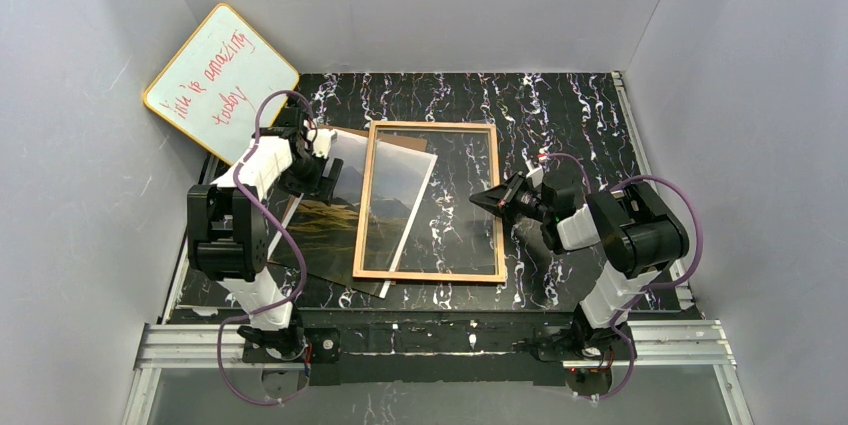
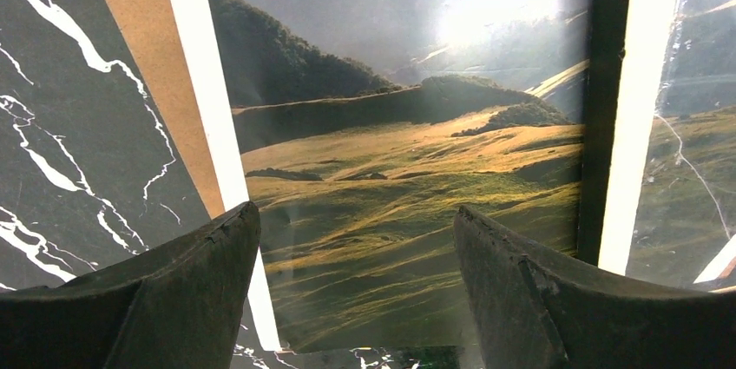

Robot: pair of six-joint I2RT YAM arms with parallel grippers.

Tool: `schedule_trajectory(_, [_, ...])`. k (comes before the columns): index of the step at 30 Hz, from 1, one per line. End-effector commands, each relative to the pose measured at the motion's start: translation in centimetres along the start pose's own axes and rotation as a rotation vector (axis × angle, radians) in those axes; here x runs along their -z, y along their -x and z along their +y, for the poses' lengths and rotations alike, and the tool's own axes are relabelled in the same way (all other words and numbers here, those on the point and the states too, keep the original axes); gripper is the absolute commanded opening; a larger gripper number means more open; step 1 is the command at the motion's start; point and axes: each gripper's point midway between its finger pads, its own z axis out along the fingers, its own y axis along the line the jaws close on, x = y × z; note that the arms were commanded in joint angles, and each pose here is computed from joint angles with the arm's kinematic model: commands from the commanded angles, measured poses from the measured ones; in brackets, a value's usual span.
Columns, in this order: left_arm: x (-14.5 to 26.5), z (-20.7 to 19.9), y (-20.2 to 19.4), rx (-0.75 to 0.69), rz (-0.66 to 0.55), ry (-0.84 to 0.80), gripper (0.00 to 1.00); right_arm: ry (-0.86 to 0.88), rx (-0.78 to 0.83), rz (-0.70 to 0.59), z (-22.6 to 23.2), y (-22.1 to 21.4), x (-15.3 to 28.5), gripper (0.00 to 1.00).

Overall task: Put the photo into the frame
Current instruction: Adjust the photo frame item on the photo frame.

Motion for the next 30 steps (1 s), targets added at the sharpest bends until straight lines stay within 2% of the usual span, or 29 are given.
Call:
schedule_trajectory(1, [0.4,-1.4,-0.7,-0.036,0.015,-0.012,0.79,0.071,0.05,-0.013,1.5,0.5,0.0,0.01])
schedule_trajectory(11, [-2.1,-5.2,-0.8,-0.129,0.064,-0.018,0.79,0.078,0.053,-0.009,1.4,0.5,-0.2,0.01])
schedule_trajectory(30, [-3.7,-6.8,-2.3,-0.166,0.105,-0.049,0.79,0.087,0.047,-0.011,1.4,0.6,-0.4,0.01])
